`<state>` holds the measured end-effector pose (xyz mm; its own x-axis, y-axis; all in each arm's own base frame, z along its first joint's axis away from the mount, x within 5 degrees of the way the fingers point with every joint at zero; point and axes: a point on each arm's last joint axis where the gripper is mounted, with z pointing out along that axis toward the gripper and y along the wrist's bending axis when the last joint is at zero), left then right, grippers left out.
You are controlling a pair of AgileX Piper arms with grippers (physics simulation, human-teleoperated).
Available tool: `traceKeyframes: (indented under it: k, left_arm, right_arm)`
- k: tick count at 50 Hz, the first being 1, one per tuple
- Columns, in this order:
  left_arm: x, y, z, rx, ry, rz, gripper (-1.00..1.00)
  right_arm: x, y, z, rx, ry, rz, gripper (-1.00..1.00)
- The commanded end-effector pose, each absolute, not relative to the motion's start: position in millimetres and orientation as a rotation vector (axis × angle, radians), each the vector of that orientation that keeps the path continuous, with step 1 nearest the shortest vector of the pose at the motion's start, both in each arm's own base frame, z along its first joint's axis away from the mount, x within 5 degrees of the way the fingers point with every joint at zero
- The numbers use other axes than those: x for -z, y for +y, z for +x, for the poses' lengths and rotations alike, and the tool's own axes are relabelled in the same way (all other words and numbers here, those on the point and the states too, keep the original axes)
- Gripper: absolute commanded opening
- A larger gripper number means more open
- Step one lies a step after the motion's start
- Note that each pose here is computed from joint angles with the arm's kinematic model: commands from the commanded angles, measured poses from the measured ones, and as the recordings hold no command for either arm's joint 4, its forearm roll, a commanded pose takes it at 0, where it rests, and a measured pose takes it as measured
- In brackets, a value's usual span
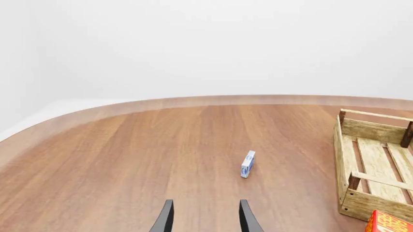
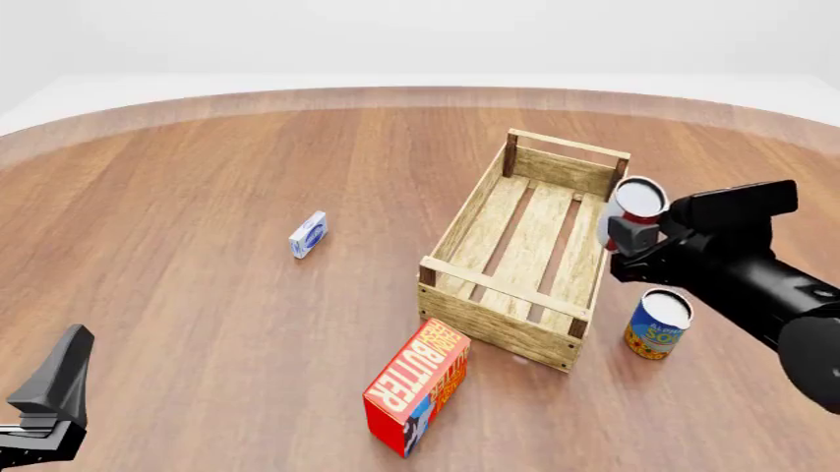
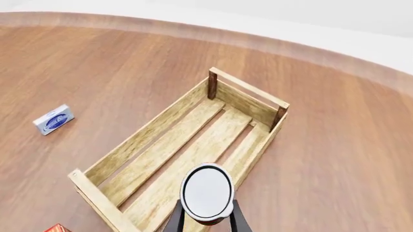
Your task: Pick up the tomato sauce, and put it in the wooden tray.
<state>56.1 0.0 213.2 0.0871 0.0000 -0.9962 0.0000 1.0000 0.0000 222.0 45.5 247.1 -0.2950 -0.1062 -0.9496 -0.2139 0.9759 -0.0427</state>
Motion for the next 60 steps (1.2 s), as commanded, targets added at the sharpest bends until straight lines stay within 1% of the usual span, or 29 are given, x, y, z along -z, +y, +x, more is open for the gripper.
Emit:
traceKeyframes:
  k: [1,38,60]
  left_arm:
    - [-213.2,0.0,56.1,0.000,1.484,0.000,1.00]
    - [-213.2,0.0,56.1,0.000,1.484,0.000,1.00]
    - [-213.2,0.0,56.1,0.000,1.484,0.000,1.00]
  right_arm:
    - [-245.9,49.4,233.5,-0.120,1.865,-0.227,-1.00]
    - [-235.2,53.8,265.1,-0.118,1.863,-0.214,-1.00]
    - [-217.0,58.7,281.3,-0.125,1.876,-0.215,-1.00]
